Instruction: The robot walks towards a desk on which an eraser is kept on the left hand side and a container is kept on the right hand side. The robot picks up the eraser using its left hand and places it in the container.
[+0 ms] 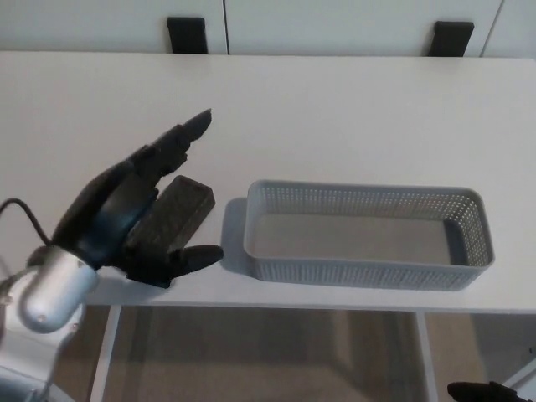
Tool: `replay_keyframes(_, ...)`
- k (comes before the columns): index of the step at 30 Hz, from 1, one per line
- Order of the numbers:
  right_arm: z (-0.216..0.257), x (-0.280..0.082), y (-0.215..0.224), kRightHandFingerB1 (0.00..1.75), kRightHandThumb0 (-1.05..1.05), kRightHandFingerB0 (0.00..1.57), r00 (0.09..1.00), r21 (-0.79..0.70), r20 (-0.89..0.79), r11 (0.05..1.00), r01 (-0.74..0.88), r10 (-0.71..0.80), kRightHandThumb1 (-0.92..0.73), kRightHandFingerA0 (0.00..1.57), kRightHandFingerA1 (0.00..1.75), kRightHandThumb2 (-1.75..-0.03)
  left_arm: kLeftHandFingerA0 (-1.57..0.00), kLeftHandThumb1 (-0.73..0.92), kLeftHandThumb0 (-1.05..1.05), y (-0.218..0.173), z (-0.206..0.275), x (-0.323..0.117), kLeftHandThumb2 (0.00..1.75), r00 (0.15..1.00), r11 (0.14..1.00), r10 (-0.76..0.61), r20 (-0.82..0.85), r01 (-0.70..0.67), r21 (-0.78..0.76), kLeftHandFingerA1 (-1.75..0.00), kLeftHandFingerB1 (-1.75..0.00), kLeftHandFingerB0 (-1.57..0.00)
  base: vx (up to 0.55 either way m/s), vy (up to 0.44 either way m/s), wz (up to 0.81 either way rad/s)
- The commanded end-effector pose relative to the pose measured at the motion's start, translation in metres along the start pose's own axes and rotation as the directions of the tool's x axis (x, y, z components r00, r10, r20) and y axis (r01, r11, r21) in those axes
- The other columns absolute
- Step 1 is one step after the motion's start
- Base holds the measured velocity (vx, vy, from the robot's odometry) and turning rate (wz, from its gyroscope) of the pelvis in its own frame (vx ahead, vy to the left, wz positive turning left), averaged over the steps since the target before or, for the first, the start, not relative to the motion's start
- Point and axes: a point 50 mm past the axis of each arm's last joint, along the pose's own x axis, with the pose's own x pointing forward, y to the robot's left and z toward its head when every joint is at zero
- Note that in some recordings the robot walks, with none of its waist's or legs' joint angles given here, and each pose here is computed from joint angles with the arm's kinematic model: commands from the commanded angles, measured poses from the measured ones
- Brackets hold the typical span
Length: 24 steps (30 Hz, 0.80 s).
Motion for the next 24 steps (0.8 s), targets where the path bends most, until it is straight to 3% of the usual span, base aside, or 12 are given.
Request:
replay_keyframes(1, 0.0033, -0.0038, -0.0104, 0.5, -0.24, 0.38, 1.0, -0.1, 0.0, 0.995, 0.01, -0.01, -0.55, 0.57, 0.61, -0.56, 0.0, 0.46, -0.77, -0.0136, -0.0498, 0.0034, 0.79, 0.913, 0.932, 0.256, -0.318, -0.145, 0.333, 0.0, 0.0, 0.0, 0.0, 0.0, 0.0)
replay_keyframes(8, 0.0009, -0.0047, -0.0117, 0.5, -0.25, 0.38, 1.0, -0.099, 0.001, 0.995, 0.003, -0.003, -0.54, 0.55, 0.61, -0.56, 0.0, 0.46, -0.76, -0.0191, -0.0543, 0.0023, 0.78, 0.909, 0.924, 0.26, -0.324, -0.138, 0.356, 0.0, 0.0, 0.0, 0.0, 0.0, 0.0)
replay_keyframes(9, 0.001, -0.0045, -0.0116, 0.58, -0.22, 0.3, 1.0, -0.098, 0.0, 0.995, 0.0, 0.0, -0.35, 0.5, 0.68, -0.83, 0.0, 0.46, -0.75, -0.0186, -0.0542, 0.0027, 0.78, 0.909, 0.919, 0.268, -0.319, -0.142, 0.368, 0.0, 0.0, 0.0, 0.0, 0.0, 0.0)
replay_keyframes(10, 0.0008, -0.0047, -0.0112, 0.58, -0.22, 0.29, 1.0, -0.1, -0.002, 0.995, -0.002, 0.002, -0.36, 0.5, 0.68, -0.83, 0.0, 0.46, -0.76, -0.0183, -0.0537, 0.0025, 0.78, 0.908, 0.915, 0.275, -0.316, -0.146, 0.376, 0.0, -0.01, 0.0, 0.0, 0.0, 0.0)
replay_keyframes(11, 0.0009, -0.0046, -0.011, 0.5, -0.25, 0.37, 1.0, -0.097, -0.005, 0.995, 0.0, -0.001, -0.54, 0.55, 0.61, -0.56, 0.0, 0.46, -0.76, -0.0181, -0.0537, 0.0026, 0.78, 0.908, 0.911, 0.279, -0.311, -0.147, 0.386, 0.0, 0.0, 0.0, 0.0, 0.0, 0.0)
replay_keyframes(24, 0.0009, -0.0046, -0.0113, 0.5, -0.25, 0.39, 1.0, -0.117, -0.002, 0.993, 0.001, -0.001, -0.53, 0.58, 0.62, -0.56, 0.0, 0.43, -0.69, -0.0121, -0.0486, 0.0026, 0.76, 0.907, 0.86, 0.344, -0.243, -0.201, 0.47, -0.04, -0.06, 0.0, 0.0, 0.0, 0.0)
